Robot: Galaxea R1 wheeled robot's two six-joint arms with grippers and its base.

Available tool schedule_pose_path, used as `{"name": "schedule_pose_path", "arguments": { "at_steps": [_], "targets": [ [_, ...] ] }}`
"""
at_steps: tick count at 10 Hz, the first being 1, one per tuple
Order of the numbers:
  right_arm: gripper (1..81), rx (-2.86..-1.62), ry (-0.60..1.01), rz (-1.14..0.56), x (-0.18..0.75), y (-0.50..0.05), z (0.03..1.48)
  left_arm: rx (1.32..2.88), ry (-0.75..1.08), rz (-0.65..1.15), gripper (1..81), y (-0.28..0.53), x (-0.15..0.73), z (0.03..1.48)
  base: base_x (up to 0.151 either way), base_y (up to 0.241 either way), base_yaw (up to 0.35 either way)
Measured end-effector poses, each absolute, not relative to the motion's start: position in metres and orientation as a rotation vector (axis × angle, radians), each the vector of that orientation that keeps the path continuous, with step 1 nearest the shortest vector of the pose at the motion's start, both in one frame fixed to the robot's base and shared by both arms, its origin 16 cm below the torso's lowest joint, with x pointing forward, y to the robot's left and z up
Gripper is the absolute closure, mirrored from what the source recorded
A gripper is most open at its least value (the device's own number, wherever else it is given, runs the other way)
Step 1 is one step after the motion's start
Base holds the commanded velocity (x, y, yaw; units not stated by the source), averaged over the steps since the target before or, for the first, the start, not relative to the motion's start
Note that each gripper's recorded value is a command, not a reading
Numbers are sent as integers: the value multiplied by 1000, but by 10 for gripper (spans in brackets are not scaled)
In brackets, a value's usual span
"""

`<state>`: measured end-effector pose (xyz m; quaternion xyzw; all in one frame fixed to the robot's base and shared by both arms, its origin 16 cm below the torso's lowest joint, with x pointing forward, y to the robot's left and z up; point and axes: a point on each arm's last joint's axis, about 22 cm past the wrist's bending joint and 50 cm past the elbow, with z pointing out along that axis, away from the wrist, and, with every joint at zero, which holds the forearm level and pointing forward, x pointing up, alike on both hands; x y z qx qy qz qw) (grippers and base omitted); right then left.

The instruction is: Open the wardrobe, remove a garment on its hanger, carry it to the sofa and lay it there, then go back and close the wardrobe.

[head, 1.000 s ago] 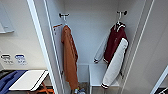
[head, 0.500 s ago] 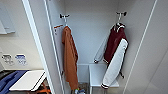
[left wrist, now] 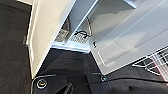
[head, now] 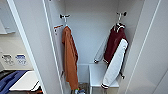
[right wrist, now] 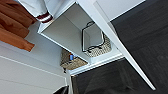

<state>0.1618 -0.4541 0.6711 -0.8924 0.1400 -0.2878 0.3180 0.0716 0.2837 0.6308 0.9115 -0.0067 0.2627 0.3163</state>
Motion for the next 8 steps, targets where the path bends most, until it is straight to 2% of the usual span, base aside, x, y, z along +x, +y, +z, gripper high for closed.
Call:
{"name": "schedule_pose_path", "arguments": {
  "at_steps": [1, 3, 8],
  "targets": [
    [10, -2338, 403, -683, 141, -424, 642, 2423, -3, 657, 10, 276, 64, 609, 0, 0, 0],
    [10, -2384, 428, -565, 99, -398, 598, 2458, 7, 592, 10, 256, 53, 573, 0, 0, 0],
    [10, -2496, 362, -345, 35, -337, 528, 2556, -29, 438, 10, 214, 21, 503, 0, 0, 0]
  ]
}}
